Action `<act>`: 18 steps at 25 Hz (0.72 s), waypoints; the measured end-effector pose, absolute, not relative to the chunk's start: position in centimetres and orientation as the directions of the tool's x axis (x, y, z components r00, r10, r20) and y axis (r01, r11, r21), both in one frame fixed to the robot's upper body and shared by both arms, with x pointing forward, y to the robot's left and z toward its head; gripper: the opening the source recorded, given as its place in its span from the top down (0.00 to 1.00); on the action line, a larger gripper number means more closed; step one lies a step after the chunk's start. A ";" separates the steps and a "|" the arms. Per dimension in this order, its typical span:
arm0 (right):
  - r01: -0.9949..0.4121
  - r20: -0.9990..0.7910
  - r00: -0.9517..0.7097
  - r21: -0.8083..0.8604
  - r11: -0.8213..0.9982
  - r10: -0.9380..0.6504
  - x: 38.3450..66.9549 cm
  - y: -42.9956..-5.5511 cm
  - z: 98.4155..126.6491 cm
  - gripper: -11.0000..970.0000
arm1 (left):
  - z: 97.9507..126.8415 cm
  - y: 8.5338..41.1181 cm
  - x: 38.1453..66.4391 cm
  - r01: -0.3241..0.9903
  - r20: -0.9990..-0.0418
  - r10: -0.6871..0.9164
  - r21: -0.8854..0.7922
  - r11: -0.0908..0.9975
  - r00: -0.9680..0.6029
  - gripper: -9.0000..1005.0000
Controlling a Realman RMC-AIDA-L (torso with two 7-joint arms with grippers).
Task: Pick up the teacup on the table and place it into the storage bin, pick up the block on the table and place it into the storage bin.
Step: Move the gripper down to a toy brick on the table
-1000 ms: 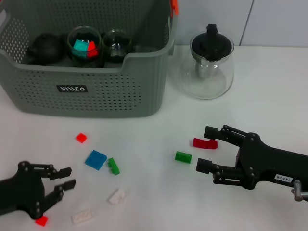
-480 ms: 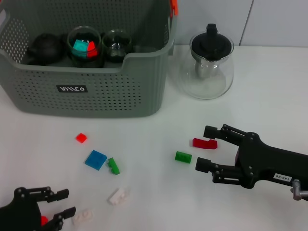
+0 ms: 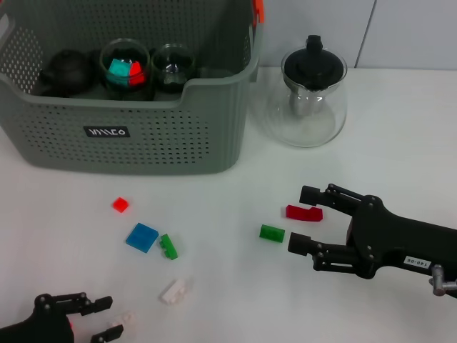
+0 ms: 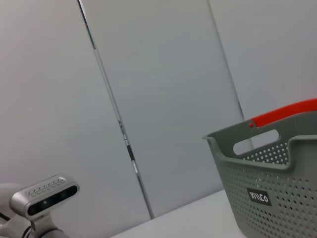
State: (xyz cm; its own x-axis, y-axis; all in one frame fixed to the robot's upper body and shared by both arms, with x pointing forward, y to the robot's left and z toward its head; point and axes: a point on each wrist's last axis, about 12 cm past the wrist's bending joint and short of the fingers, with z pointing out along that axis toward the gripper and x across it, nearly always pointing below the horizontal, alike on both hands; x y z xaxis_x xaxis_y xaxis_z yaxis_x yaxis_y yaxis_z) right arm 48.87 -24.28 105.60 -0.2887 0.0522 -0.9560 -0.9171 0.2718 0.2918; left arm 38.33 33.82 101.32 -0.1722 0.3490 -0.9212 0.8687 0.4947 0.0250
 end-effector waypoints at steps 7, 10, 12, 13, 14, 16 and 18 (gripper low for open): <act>-0.916 -0.956 -0.290 0.292 0.276 0.050 48.9 -24.5 105.6 0.03 | 100.9 33.7 38.4 0.865 -0.916 0.362 0.037 0.501 -0.170 0.59; -0.915 -0.956 -0.290 0.292 0.277 0.050 48.9 -24.5 105.6 0.03 | 100.6 33.6 38.5 0.859 -0.911 0.371 0.037 0.511 -0.181 0.56; -0.915 -0.956 -0.290 0.292 0.277 0.050 48.9 -24.5 105.6 0.03 | 100.3 33.5 38.6 0.855 -0.908 0.375 0.036 0.518 -0.188 0.52; -0.915 -0.956 -0.290 0.292 0.277 0.049 48.9 -24.5 105.6 0.03 | 100.3 33.5 38.7 0.854 -0.907 0.376 0.036 0.519 -0.190 0.49; -0.915 -0.956 -0.290 0.292 0.278 0.049 48.9 -24.5 105.6 0.03 | 100.2 33.5 38.7 0.853 -0.906 0.378 0.036 0.520 -0.192 0.47; -0.915 -0.956 -0.290 0.291 0.278 0.048 48.9 -24.6 105.6 0.03 | 100.1 33.4 38.8 0.854 -0.904 0.382 0.038 0.519 -0.192 0.47; -0.916 -0.956 -0.289 0.291 0.277 0.048 48.9 -24.5 105.6 0.03 | 100.0 33.4 38.8 0.856 -0.903 0.388 0.047 0.515 -0.184 0.47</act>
State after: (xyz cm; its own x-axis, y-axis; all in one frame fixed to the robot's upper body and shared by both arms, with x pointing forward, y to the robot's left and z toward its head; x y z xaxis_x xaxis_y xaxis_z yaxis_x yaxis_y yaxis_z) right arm 48.90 -24.54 105.60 -0.2892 0.0482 -0.9561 -0.9157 0.2773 0.2910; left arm 38.76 33.40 100.04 -0.1842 0.3882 -0.9030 0.8562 0.5146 0.0466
